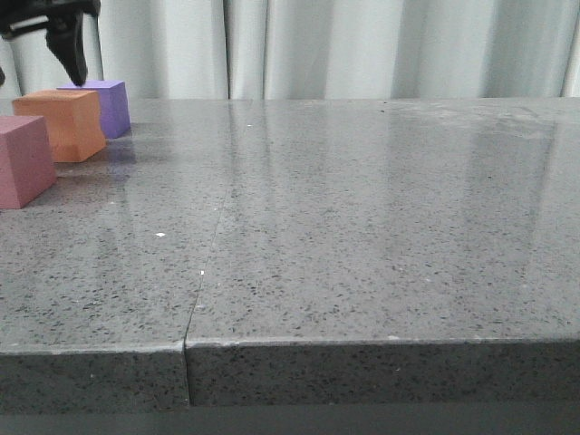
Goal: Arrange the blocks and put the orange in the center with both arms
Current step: 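Open the left gripper and raise it away from the cubes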
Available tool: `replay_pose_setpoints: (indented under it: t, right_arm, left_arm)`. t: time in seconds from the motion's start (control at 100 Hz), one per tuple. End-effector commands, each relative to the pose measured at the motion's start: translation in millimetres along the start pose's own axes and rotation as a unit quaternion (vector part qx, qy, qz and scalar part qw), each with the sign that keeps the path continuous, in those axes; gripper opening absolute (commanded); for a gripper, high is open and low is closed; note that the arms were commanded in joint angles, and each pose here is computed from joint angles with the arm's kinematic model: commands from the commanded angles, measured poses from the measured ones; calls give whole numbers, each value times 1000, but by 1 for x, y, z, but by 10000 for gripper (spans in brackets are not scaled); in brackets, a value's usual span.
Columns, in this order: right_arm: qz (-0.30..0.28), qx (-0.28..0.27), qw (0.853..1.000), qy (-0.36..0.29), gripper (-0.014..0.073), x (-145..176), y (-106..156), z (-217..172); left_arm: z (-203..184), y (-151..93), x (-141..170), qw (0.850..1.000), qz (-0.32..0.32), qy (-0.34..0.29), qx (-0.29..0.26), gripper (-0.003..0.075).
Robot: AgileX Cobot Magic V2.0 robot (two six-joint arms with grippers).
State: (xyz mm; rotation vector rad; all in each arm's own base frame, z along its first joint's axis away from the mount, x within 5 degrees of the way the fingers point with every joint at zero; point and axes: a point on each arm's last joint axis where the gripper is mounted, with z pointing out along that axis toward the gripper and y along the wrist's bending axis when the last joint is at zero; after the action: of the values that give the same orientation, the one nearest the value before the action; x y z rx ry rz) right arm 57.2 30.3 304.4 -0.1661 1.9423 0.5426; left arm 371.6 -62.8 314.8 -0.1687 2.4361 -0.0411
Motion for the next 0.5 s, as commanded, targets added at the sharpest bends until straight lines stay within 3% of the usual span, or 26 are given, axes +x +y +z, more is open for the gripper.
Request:
replay_pose_setpoints:
  t: [0.0,0.36,0.44,0.49]
  right_arm:
    - [-3,-15,999,-47,-68,-14,5,-4]
    - [-3,-15,999,-47,-68,-14,5,-4]
    - [-3,-15,999,-47,-68,-14,5,-4]
    - [-3,-15,999,-47,-68,-14,5,-4]
  left_arm:
    - [-37,-2,-16,997,-5,-72,27,464]
    - [-74,2,-18,993,5,-111,38,46]
    - [-80,2,-15,993,6,-115,40,-19]
    - [-84,3,-12,992,6,-116,42,-20]
